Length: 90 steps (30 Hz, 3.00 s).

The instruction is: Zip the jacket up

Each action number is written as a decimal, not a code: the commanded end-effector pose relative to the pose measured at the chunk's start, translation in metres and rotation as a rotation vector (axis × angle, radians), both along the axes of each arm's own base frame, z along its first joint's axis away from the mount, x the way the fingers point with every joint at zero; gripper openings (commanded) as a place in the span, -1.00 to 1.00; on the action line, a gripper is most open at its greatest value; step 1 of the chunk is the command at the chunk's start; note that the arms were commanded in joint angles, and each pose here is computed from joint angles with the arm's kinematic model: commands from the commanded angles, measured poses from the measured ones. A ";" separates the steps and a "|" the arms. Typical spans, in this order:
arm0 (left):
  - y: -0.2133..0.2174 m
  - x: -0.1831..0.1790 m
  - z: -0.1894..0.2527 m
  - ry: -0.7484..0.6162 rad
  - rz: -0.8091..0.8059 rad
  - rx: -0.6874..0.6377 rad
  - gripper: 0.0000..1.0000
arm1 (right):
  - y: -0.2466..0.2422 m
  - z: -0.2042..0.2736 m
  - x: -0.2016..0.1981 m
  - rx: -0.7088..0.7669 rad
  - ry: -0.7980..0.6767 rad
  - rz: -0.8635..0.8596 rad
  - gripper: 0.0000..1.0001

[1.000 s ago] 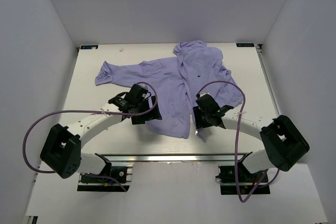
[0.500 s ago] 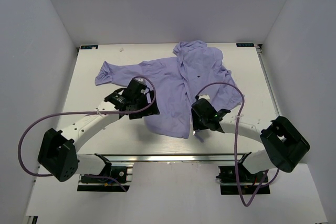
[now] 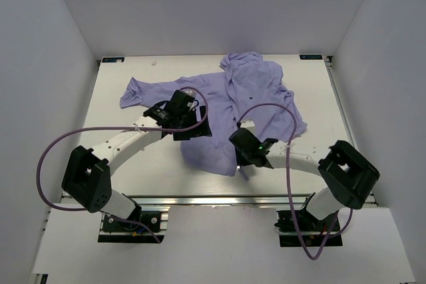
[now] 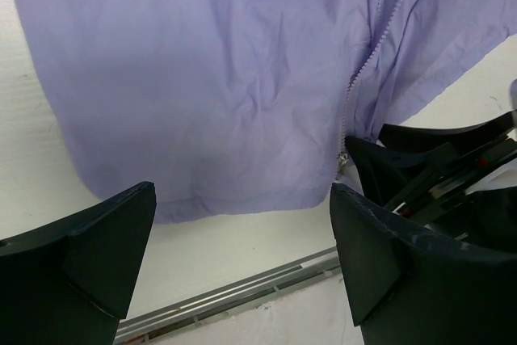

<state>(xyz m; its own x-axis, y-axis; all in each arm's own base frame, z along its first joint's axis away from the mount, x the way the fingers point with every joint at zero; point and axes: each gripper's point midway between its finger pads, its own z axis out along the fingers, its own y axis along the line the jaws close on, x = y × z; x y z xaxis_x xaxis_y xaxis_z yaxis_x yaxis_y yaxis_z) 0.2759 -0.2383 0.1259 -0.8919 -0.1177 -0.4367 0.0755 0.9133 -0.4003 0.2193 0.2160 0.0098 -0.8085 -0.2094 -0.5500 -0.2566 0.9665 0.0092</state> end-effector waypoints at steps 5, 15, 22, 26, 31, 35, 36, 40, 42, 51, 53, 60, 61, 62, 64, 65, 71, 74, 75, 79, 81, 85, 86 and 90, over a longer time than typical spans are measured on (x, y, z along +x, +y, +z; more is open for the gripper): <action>0.001 0.008 0.017 -0.054 -0.004 0.006 0.96 | -0.042 -0.063 -0.076 -0.226 0.316 -0.033 -1.00; -0.026 0.003 0.028 -0.067 -0.139 -0.107 0.96 | -0.005 -0.005 -0.040 0.056 0.069 0.034 -1.00; -0.041 -0.041 0.004 0.008 -0.271 -0.095 0.96 | -0.013 0.045 -0.024 0.251 -0.036 -0.009 -1.00; -0.045 -0.072 -0.023 0.065 -0.326 0.018 0.96 | -0.031 0.052 -0.023 0.261 -0.051 -0.071 -1.00; -0.046 -0.088 -0.048 0.110 -0.357 0.124 0.96 | -0.041 0.056 -0.025 0.292 -0.054 -0.081 -1.00; -0.064 -0.092 -0.056 0.097 -0.400 0.180 0.93 | -0.041 0.054 -0.027 0.303 -0.039 -0.083 -1.00; -0.067 -0.093 -0.058 0.097 -0.407 0.185 0.90 | -0.041 0.053 -0.028 0.303 -0.037 -0.082 -1.00; -0.073 -0.097 -0.074 0.133 -0.426 0.195 0.72 | -0.041 0.051 -0.029 0.310 -0.029 -0.083 -1.00; -0.073 -0.096 -0.078 0.134 -0.424 0.208 0.67 | -0.041 0.049 -0.031 0.313 -0.026 -0.081 -1.00; -0.077 -0.098 -0.094 0.146 -0.401 0.254 0.33 | -0.041 0.046 -0.033 0.327 -0.022 -0.083 -1.00; -0.076 -0.095 -0.097 0.132 -0.386 0.275 0.30 | -0.041 0.046 -0.033 0.329 -0.020 -0.083 -1.00; -0.081 -0.094 -0.105 0.136 -0.365 0.293 0.07 | -0.041 0.043 -0.038 0.340 -0.008 -0.081 -1.00; -0.081 -0.093 -0.106 0.136 -0.363 0.297 0.04 | -0.042 0.041 -0.039 0.339 -0.006 -0.083 -1.00; -0.081 -0.093 -0.108 0.137 -0.360 0.302 0.03 | -0.043 0.041 -0.040 0.340 -0.006 -0.084 -1.00; -0.081 -0.093 -0.113 0.150 -0.354 0.310 0.03 | -0.044 0.039 -0.041 0.343 -0.003 -0.087 -1.00; -0.083 -0.092 -0.113 0.149 -0.354 0.310 0.02 | -0.044 0.039 -0.042 0.343 -0.002 -0.088 -1.00; -0.088 -0.096 -0.111 0.162 -0.358 0.326 0.08 | -0.048 0.037 -0.045 0.341 0.002 -0.096 -1.00; -0.086 -0.095 -0.094 0.128 -0.347 0.327 0.15 | -0.050 0.037 -0.045 0.337 -0.003 -0.100 -1.00; -0.086 -0.095 -0.088 0.120 -0.342 0.321 0.17 | -0.050 0.038 -0.045 0.337 -0.008 -0.100 -1.00; -0.091 -0.087 -0.064 0.068 -0.313 0.281 0.30 | -0.050 0.039 -0.045 0.341 -0.011 -0.102 -1.00; -0.093 -0.084 -0.057 0.051 -0.298 0.270 0.33 | -0.050 0.039 -0.045 0.341 -0.013 -0.101 -1.00; -0.093 -0.076 -0.056 0.036 -0.264 0.296 0.33 | -0.051 0.039 -0.044 0.341 -0.015 -0.104 -1.00; -0.093 -0.076 -0.059 0.040 -0.267 0.301 0.33 | -0.051 0.039 -0.044 0.340 -0.016 -0.103 -1.00; -0.090 -0.076 -0.071 0.060 -0.268 0.336 0.31 | -0.053 0.039 -0.044 0.333 -0.021 -0.105 -1.00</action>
<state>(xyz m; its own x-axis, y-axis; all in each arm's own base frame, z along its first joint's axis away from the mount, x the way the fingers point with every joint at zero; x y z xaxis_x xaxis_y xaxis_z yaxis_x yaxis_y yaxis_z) 0.1946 -0.3276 0.0490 -0.9008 0.2729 -0.3377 0.3266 0.9384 -0.1129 0.1750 0.1671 0.0490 -0.8077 0.0551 -0.5871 -0.1748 0.9285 0.3277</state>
